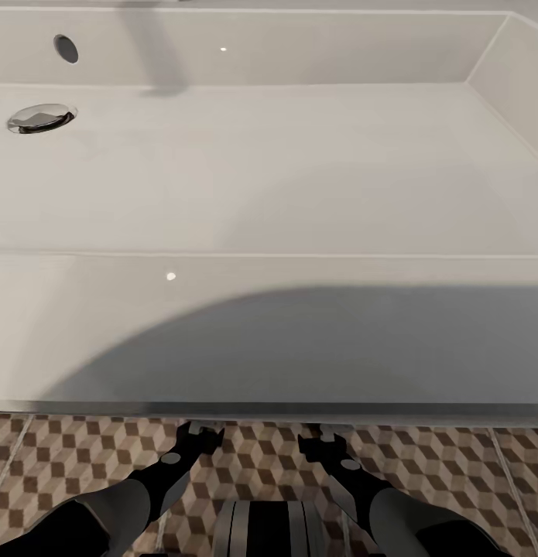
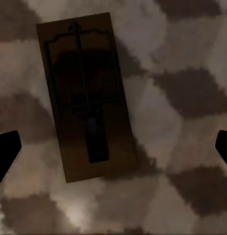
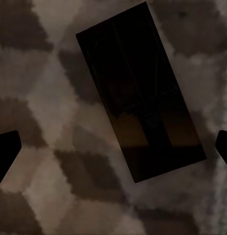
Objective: Take the four mousetraps from the cabinet in the bathroom and place them on the bathroom floor. Make sure all four end up on the same floor surface, and ensure that at least two of them are either under or directly next to the same bathroom sink.
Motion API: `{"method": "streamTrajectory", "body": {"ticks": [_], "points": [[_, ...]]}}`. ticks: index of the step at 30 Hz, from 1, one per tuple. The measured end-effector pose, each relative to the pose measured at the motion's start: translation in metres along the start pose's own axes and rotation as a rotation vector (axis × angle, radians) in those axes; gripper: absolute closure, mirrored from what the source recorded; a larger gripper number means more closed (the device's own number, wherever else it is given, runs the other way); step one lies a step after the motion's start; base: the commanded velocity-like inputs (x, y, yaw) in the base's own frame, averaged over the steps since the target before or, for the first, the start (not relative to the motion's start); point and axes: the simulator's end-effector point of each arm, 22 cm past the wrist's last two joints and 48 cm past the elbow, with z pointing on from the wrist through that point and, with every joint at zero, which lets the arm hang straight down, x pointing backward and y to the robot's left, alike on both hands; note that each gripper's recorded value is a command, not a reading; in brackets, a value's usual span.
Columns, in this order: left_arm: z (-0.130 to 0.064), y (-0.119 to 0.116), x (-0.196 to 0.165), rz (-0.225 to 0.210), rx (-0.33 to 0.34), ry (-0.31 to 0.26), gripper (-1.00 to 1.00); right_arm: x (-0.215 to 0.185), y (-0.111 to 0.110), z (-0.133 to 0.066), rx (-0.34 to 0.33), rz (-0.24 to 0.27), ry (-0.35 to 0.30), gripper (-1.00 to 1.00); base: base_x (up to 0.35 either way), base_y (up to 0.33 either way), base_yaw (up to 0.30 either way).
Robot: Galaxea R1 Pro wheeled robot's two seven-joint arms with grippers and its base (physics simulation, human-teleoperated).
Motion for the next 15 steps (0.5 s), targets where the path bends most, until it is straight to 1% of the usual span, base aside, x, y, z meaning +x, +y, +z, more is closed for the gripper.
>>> {"method": "streamTrajectory", "body": {"ticks": [9,11,15], "points": [[-0.001,0.000,-0.022,-0.001,0.001,-0.099,-1.00,-0.001,0.000,0.000,0.000,-0.001,-0.004,-1.00,-0.011,-0.003,0.000],[-0.001,-0.002,-0.025,-0.003,0.002,-0.112,-1.00,-0.002,0.000,0.000,-0.001,-0.001,-0.006,-1.00,-0.160,-0.055,0.000],[-0.001,-0.002,-0.026,-0.006,0.002,-0.120,-1.00,-0.003,0.000,0.000,-0.001,-0.001,-0.010,-1.00,-0.235,-0.048,0.000]]}}
